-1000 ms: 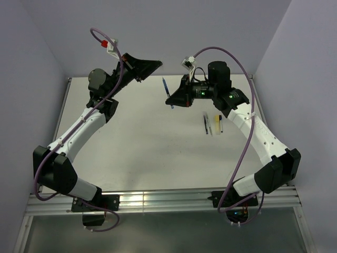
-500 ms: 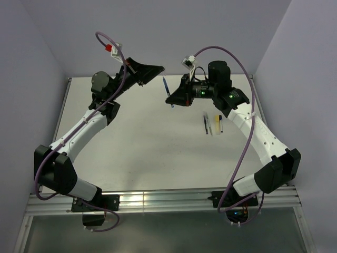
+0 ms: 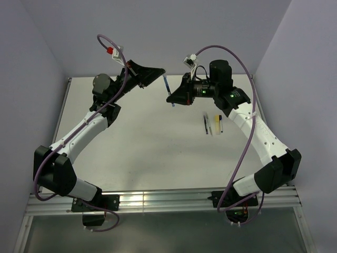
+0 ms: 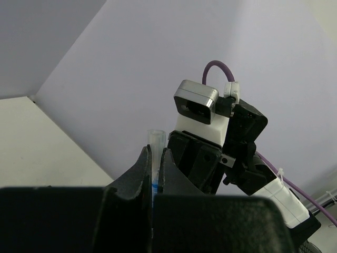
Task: Insert the pens into the pen caps
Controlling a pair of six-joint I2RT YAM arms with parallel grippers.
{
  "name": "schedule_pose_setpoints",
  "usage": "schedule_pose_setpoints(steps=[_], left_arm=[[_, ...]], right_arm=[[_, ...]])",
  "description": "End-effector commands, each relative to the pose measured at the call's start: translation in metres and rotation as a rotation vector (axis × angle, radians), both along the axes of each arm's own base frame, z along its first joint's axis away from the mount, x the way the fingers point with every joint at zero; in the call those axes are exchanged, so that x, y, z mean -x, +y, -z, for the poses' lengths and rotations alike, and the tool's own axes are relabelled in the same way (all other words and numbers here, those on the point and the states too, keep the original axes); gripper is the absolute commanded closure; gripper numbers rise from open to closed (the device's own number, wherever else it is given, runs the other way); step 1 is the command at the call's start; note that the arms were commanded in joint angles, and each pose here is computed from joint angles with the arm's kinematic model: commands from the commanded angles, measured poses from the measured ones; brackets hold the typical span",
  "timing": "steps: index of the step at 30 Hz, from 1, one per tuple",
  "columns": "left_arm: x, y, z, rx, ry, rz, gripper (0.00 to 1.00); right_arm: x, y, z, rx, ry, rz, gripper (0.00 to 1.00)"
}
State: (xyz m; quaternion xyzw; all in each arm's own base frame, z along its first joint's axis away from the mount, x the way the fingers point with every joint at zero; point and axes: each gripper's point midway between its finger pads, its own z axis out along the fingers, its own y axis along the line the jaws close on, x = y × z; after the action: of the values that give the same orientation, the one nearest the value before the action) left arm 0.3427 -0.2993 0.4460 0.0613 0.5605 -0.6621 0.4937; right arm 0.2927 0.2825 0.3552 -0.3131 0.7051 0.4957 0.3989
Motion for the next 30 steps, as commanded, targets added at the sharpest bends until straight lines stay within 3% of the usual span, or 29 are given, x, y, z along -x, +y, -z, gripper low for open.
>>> schedule_pose_setpoints(steps=[1,10,18,23,24,25,30], left_arm=[[0.022,0.001,-0.016,0.026,-0.062,0.026,1.0],[0.015,-0.006,-0.02,0.063,-0.046,-0.008,1.0],[0.01,-0.013,-0.029,0.064,-0.079,-0.002,1.0],[-0.001,0.008,-0.042,0.049,-0.133,-0.043,0.78],[-0.005,0.015,-0.045,0.046,-0.147,-0.06,0.73],[-0.007,0.018,-0.046,0.042,-0.159,-0.067,0.61],[-0.004,0.035,-0.064,0.032,-0.256,-0.088,0.4]], right_arm=[[-0.009,-0.005,-0.039,-0.067,-0.096,0.035,1.0],[-0.021,0.009,-0.078,-0.213,-0.084,0.018,1.0],[-0.029,0.009,-0.085,-0.207,-0.151,0.03,1.0],[-0.027,0.003,-0.064,-0.144,-0.191,0.042,1.0],[-0.028,0.002,-0.06,-0.132,-0.189,0.054,1.0],[-0.028,0.001,-0.056,-0.116,-0.206,0.054,1.0],[-0.032,-0.003,-0.041,-0.065,-0.22,0.071,1.0]])
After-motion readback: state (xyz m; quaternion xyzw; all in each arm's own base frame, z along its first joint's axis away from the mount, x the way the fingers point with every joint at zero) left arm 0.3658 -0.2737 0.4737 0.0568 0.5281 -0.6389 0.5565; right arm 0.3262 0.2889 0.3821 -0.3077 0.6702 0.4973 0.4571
